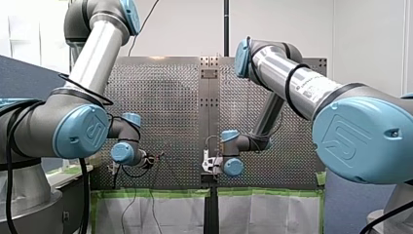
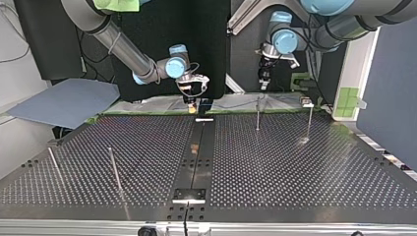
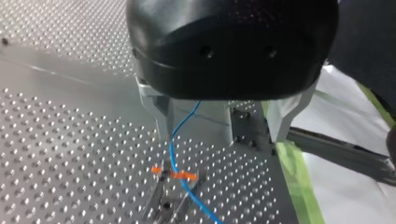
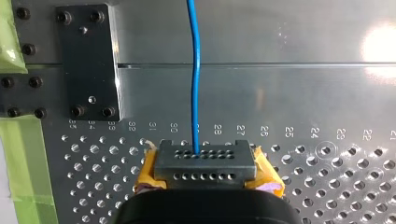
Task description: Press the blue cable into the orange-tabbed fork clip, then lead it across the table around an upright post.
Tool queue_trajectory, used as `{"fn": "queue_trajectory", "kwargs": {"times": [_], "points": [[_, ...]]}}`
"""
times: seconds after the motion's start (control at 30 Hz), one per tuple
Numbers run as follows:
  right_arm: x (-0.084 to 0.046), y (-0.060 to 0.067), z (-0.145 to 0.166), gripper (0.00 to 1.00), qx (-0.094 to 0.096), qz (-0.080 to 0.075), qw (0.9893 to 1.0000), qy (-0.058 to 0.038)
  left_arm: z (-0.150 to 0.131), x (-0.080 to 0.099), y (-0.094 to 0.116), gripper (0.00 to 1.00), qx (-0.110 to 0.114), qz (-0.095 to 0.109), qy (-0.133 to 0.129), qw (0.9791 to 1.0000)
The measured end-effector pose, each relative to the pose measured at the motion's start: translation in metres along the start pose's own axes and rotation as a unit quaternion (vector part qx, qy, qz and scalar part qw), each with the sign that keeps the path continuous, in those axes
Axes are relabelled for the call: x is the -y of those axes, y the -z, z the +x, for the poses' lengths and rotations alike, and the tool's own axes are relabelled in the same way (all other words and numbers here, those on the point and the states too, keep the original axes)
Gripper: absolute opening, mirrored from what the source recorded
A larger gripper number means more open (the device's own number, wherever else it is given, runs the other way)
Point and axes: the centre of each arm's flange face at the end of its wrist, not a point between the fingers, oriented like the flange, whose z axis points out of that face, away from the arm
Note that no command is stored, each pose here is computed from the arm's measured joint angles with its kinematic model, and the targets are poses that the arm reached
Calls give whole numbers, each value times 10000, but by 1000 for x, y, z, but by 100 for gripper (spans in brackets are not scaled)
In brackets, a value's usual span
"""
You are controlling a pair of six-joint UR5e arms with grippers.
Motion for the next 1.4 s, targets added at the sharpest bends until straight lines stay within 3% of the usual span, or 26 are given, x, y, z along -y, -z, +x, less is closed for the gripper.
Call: {"fn": "queue_trajectory", "kwargs": {"times": [0.3, 0.77, 0.97, 1.17, 1.4], "points": [[2, -1, 1, 0, -13, 12, 10000, 7, -3, 14, -2, 100, 128, 100, -303, 9994], [4, 0, 1, 0, -15, 27, 10000, 11, -29, 54, -24, 100, 609, 90, -12, 9981], [3, -1, 1, 0, -11, 24, 10000, 4, -31, 72, -21, 100, 685, 92, 18, 9976], [4, -1, 2, 0, -17, 27, 10000, -10, -28, 78, -18, 100, 692, -51, 12, 9976], [4, -1, 2, 0, -14, 29, 10000, -1, -22, 77, -36, 100, 772, -264, -42, 9967]]}}
